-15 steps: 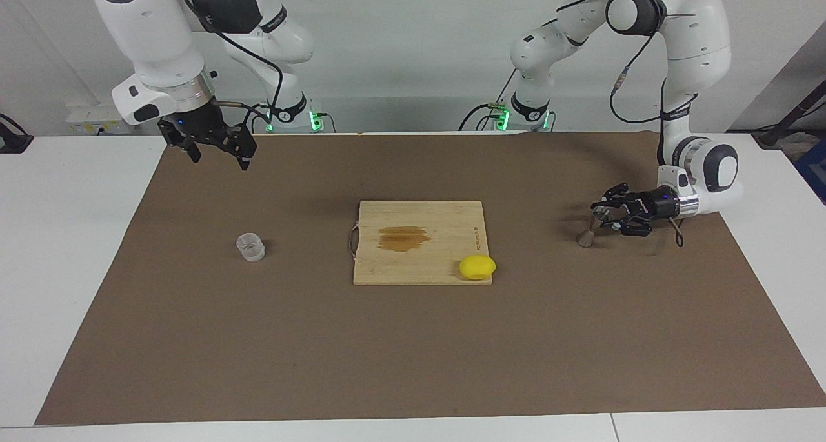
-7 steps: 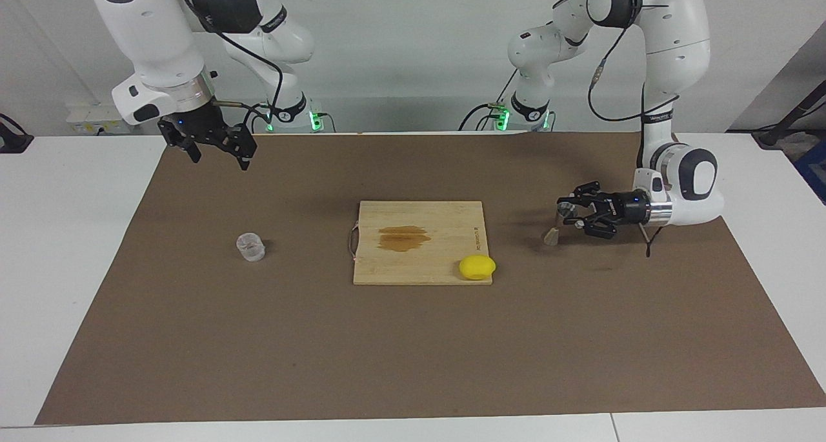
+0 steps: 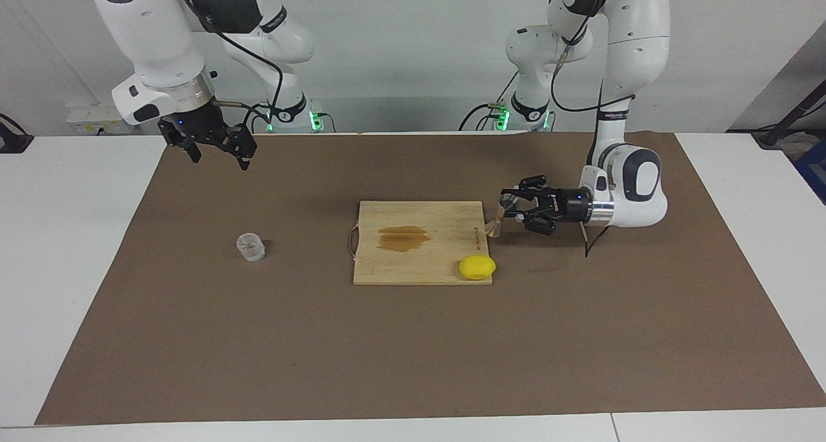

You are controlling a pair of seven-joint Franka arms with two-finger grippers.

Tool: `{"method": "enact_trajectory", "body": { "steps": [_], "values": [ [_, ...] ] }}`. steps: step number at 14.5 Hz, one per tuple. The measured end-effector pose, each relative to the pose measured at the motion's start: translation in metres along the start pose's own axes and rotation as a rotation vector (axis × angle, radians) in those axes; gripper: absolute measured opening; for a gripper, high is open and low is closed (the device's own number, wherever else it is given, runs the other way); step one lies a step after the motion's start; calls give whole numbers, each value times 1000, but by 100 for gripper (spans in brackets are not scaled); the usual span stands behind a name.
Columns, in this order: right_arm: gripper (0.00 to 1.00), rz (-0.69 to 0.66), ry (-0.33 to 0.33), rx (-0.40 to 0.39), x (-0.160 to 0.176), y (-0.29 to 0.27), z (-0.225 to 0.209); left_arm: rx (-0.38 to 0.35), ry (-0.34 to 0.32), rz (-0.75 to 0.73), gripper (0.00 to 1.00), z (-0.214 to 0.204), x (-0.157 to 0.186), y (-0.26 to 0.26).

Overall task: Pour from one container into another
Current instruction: 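Carry the metal cup with the left gripper onto the cutting board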

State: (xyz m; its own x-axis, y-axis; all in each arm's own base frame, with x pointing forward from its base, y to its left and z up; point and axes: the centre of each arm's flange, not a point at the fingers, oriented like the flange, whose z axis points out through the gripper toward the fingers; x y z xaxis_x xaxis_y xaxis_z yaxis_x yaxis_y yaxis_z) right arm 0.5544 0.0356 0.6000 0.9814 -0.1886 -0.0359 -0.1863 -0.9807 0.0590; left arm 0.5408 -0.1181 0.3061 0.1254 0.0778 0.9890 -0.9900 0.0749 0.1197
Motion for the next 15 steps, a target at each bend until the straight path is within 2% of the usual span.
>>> {"method": "enact_trajectory", "body": {
  "steps": [3, 5, 11, 13, 15],
  "values": [
    [100, 0, 0, 0, 0, 0, 0, 55, 19, -30, 51, 50, -5, 18],
    [100, 0, 0, 0, 0, 0, 0, 92, 7, -51, 51, 85, -13, 27],
    [100, 0, 0, 0, 0, 0, 0, 272, 25, -72, 51, 186, -35, 51],
    [100, 0, 0, 0, 0, 0, 0, 333, -2, -37, 51, 215, -47, 66],
    [100, 0, 0, 0, 0, 0, 0, 364, -48, 6, 51, 221, -55, 72]
  ]
}}
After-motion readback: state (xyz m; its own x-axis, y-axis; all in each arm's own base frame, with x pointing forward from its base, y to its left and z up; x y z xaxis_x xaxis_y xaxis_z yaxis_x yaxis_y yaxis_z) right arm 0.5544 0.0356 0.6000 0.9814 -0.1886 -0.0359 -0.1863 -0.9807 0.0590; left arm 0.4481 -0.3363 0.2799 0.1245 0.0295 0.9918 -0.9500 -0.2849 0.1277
